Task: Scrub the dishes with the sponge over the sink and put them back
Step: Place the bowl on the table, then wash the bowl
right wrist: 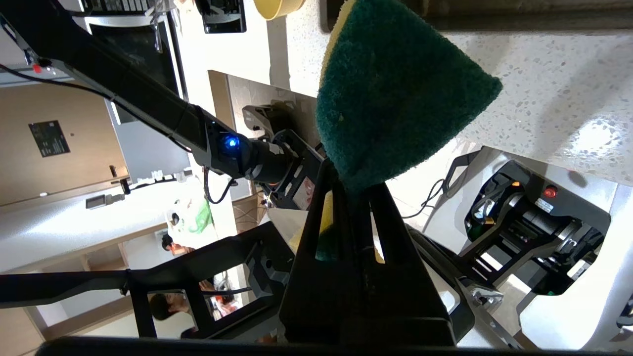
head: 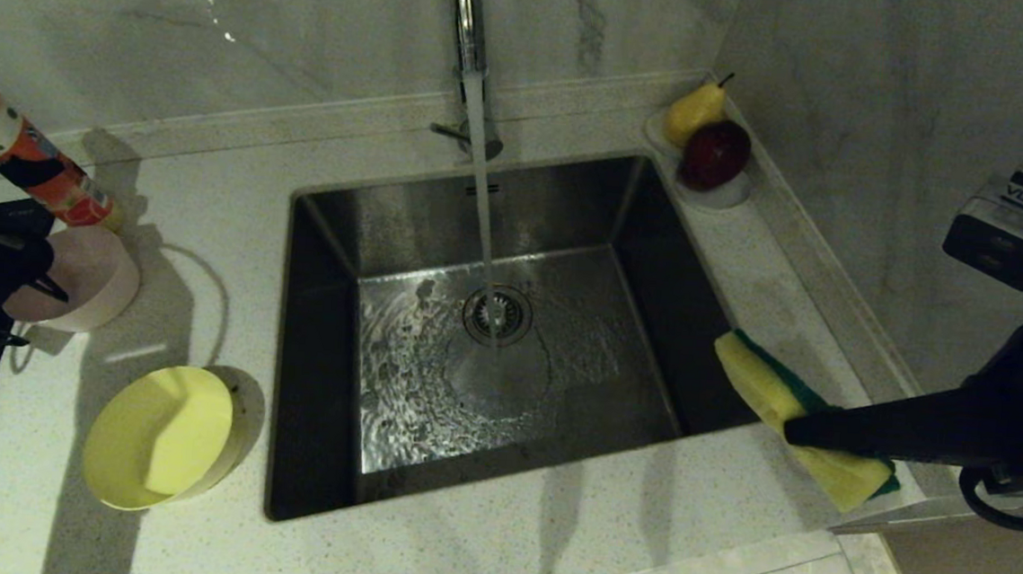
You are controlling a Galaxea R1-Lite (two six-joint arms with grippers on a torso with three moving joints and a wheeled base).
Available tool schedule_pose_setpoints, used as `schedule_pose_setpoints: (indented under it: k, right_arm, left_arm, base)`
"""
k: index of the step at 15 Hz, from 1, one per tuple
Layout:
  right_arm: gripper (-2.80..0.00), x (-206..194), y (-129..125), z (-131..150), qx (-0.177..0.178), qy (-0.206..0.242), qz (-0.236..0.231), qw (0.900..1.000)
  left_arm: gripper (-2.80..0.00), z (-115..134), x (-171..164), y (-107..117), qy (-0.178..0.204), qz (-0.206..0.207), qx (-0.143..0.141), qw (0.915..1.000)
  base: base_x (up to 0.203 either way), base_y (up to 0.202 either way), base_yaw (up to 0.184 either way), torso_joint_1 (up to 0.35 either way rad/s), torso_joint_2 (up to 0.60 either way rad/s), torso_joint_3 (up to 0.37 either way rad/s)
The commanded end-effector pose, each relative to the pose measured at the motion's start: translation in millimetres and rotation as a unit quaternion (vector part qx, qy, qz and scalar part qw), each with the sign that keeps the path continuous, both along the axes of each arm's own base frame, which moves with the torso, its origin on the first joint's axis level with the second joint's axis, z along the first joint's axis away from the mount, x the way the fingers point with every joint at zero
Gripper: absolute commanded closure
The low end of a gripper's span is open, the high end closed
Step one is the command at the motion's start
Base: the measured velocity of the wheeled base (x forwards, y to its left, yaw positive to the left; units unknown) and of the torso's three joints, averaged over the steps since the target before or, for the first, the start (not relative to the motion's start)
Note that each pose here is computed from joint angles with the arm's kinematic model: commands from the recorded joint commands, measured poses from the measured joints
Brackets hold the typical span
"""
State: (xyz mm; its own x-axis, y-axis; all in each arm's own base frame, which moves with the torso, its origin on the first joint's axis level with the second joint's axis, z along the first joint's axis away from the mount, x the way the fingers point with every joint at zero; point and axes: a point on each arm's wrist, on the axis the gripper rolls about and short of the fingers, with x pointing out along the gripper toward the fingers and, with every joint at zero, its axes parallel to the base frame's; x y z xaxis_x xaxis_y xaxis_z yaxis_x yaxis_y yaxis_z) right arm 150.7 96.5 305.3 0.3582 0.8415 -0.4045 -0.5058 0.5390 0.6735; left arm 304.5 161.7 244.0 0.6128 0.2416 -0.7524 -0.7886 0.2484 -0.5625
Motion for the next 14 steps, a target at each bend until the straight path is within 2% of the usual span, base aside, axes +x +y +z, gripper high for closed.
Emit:
schedule_pose_setpoints:
  k: [1,4,6,7,10,12,14]
  right_arm:
    - [0.0,-2,-1,1,0.002,-0.001,0.001,1.0]
    - [0.0,-2,-1,0,0.001,0.003,0.001,1.0]
    - [0.0,-1,0,-2,-0.001,0.005,0.001,1.0]
    - [0.0,0,0,-4,-0.002,0.008,0.001,1.0]
    - [0.0,1,-1,0,-0.004,0.0,-0.003,1.0]
    - [0.0,1,-4,1,-0.007,0.004,-0.013,1.0]
    - [0.0,0,-5,-2,-0.008,0.009,-0.014,1.0]
  left_arm:
    - [-2.8,18,-10,0,-0.026,0.007,0.008,0.9996]
    - [-2.8,54,-33,-10,-0.08,0.001,0.03,0.9963]
    - [-2.8,88,-55,-23,-0.13,-0.004,0.061,0.9897]
    - [0.0,99,-66,-29,-0.141,-0.012,0.077,0.9869]
    - [0.0,107,-87,-44,-0.112,-0.063,0.121,0.9843]
    - [0.0,100,-94,-52,-0.065,-0.115,0.143,0.9808]
    - [0.0,91,-102,-60,-0.022,-0.165,0.147,0.975]
  base:
    - [0.0,0.0,0.0,0.0,0.0,0.0]
    - [0.0,0.0,0.0,0.0,0.0,0.0]
    - [0.0,0.0,0.0,0.0,0.0,0.0]
    - [0.0,0.0,0.0,0.0,0.0,0.0]
    - [0.0,0.0,0.0,0.0,0.0,0.0]
    - [0.0,0.0,0.0,0.0,0.0,0.0]
    - [0.0,0.0,0.0,0.0,0.0,0.0]
